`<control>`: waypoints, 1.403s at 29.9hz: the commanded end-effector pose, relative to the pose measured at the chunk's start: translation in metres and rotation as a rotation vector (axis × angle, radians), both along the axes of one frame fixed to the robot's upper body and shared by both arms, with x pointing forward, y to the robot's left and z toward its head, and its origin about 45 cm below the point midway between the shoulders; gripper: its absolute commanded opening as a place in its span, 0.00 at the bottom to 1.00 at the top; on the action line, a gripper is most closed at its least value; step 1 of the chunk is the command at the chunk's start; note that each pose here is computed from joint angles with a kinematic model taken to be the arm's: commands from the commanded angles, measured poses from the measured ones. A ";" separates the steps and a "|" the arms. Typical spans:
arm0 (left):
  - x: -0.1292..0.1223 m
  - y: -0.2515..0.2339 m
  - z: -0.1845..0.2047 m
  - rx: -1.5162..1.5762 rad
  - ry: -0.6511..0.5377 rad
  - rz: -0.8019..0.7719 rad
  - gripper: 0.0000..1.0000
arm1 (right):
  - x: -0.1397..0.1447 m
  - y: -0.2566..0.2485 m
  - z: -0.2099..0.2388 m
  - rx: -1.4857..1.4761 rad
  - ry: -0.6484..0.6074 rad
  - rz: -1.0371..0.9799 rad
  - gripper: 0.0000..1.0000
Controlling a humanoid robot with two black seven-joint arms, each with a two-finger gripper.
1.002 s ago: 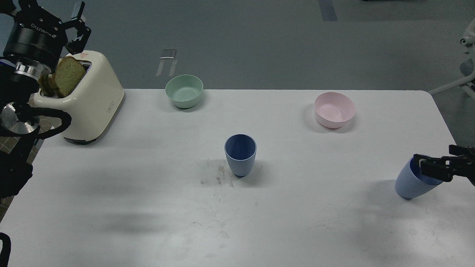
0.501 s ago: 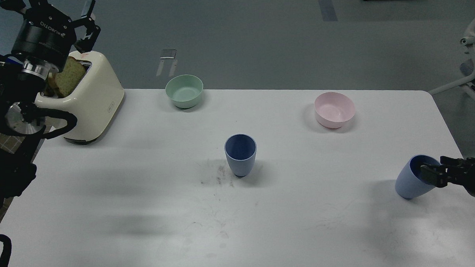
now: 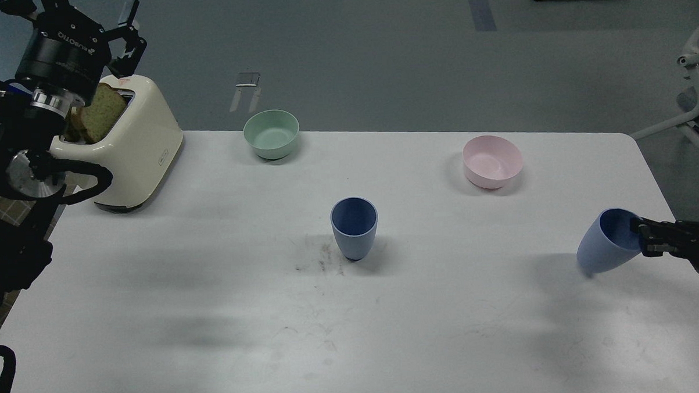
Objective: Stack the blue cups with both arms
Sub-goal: 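Lift the blue cup with the right gripper and carry it over the center cup, then lower the held cup into the center cup and open the right gripper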
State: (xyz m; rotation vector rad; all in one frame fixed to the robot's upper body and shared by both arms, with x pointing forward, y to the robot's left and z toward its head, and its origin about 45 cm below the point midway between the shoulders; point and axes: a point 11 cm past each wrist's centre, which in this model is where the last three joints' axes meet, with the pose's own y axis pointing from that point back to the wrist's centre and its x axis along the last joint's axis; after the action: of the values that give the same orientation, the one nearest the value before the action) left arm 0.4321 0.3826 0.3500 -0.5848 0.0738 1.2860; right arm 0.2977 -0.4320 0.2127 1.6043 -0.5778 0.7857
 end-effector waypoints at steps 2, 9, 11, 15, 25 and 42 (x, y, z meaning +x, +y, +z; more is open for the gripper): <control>0.000 0.001 0.001 0.004 0.000 0.001 0.97 | 0.021 0.004 0.048 0.087 -0.136 -0.014 0.00; 0.000 -0.001 0.001 0.003 -0.001 -0.002 0.97 | 0.068 0.077 0.157 0.236 -0.417 0.175 0.00; 0.000 -0.001 0.001 0.003 -0.001 -0.002 0.97 | 0.074 0.103 0.159 0.275 -0.428 0.227 0.00; -0.001 0.001 0.002 0.010 -0.003 -0.006 0.97 | 0.087 0.185 0.166 0.318 -0.423 0.416 0.00; -0.001 0.003 0.002 0.021 -0.004 -0.006 0.97 | 0.066 0.316 0.117 0.259 -0.242 0.748 0.00; -0.002 0.001 0.004 0.025 -0.014 -0.023 0.97 | 0.070 0.315 0.081 0.145 -0.157 0.723 0.00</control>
State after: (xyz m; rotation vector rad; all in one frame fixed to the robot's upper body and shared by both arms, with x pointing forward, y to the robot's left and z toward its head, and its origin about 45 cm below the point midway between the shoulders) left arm 0.4298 0.3839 0.3534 -0.5692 0.0536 1.2592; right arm 0.3653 -0.1175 0.2958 1.9269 -0.1359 1.4447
